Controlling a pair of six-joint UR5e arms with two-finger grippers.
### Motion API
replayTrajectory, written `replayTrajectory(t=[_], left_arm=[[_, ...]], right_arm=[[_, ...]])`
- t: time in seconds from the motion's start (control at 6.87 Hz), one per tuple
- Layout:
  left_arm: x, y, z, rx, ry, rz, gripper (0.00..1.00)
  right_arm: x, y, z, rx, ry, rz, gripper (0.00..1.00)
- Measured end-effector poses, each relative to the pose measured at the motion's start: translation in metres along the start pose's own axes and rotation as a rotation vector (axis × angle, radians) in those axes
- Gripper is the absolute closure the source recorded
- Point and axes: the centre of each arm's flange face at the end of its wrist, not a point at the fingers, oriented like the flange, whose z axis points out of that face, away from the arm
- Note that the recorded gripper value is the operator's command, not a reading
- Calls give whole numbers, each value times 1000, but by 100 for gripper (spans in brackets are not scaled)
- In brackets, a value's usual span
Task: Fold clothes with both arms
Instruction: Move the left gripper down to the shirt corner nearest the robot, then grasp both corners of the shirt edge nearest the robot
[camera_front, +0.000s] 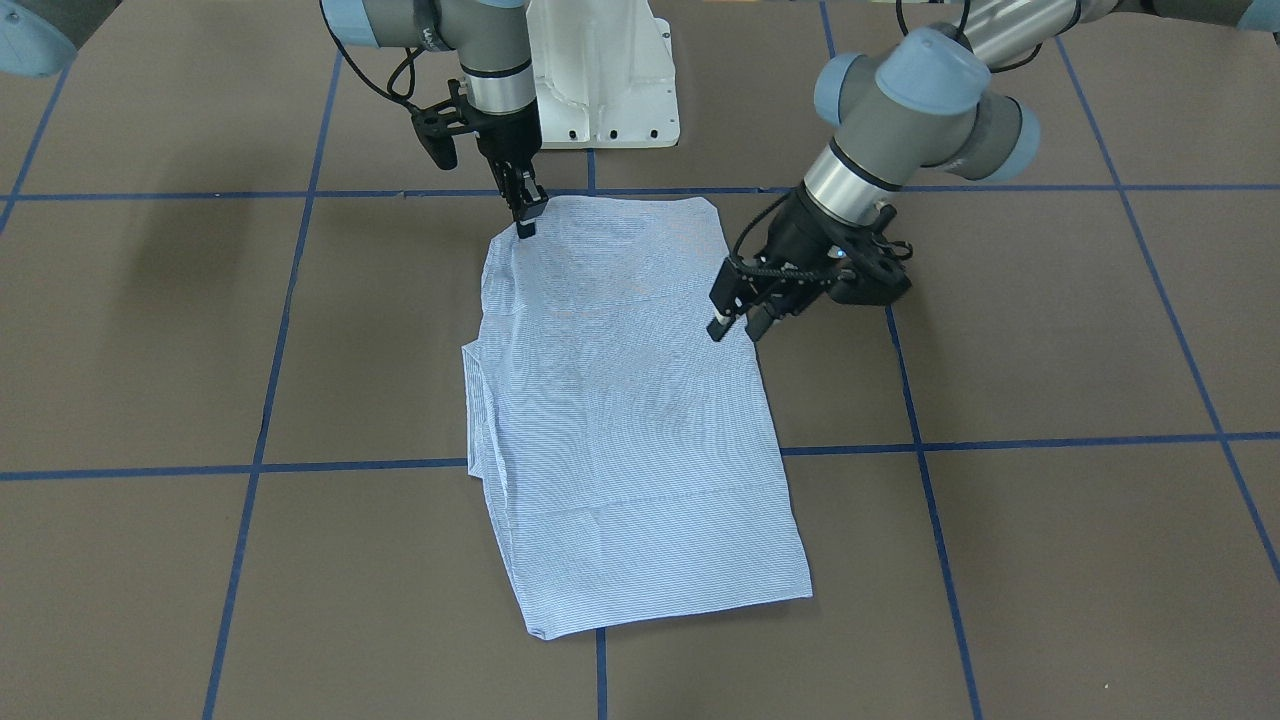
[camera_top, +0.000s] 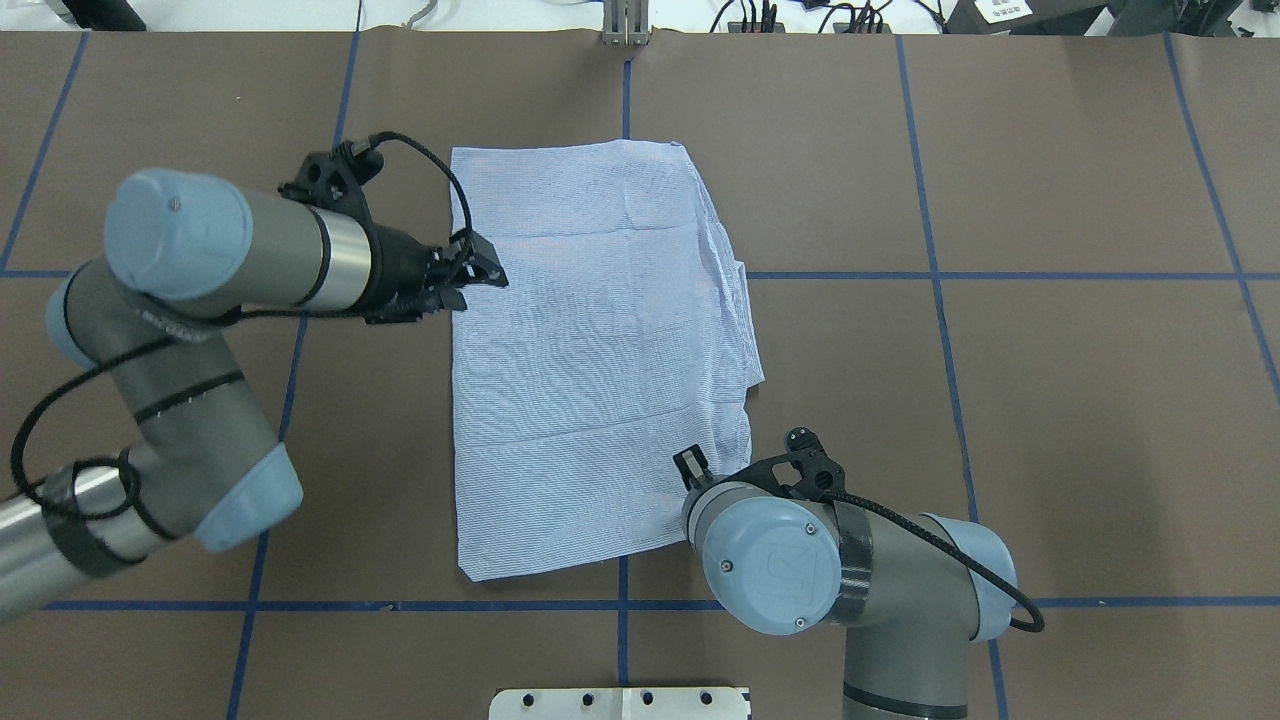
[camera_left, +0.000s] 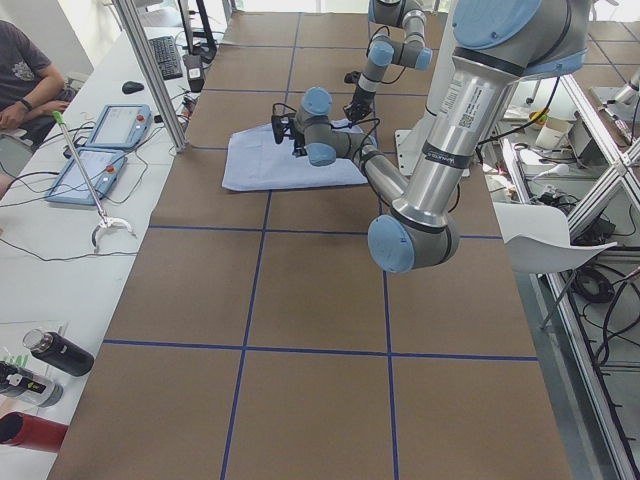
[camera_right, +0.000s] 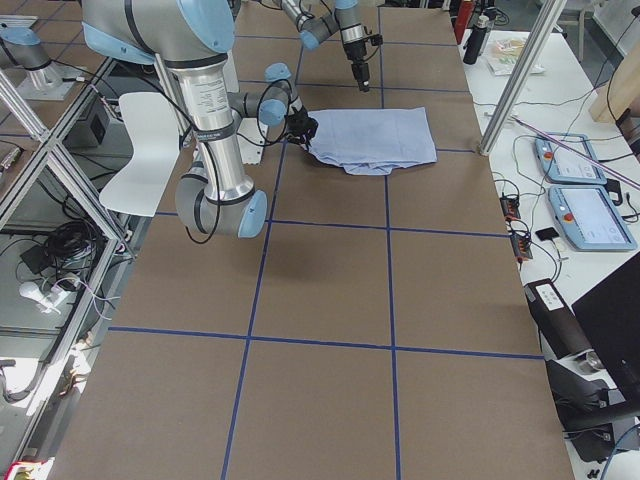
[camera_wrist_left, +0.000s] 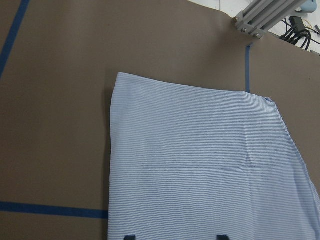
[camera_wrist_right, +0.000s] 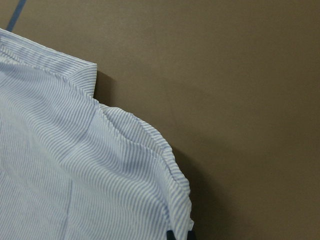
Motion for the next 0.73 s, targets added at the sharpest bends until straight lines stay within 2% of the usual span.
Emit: replayTrajectory(t=[0.15, 0.29, 0.73], left_arm=[[-15, 54, -1, -30, 3, -61, 39], [-32, 92, 4, -37, -14, -107, 39], [-94, 166, 20, -40, -111, -272, 39]], right_arm=[[7, 5, -2, -1, 6, -3, 100], [10, 7, -2, -2, 8, -4, 100], [12, 7, -3, -4, 11, -6, 100]])
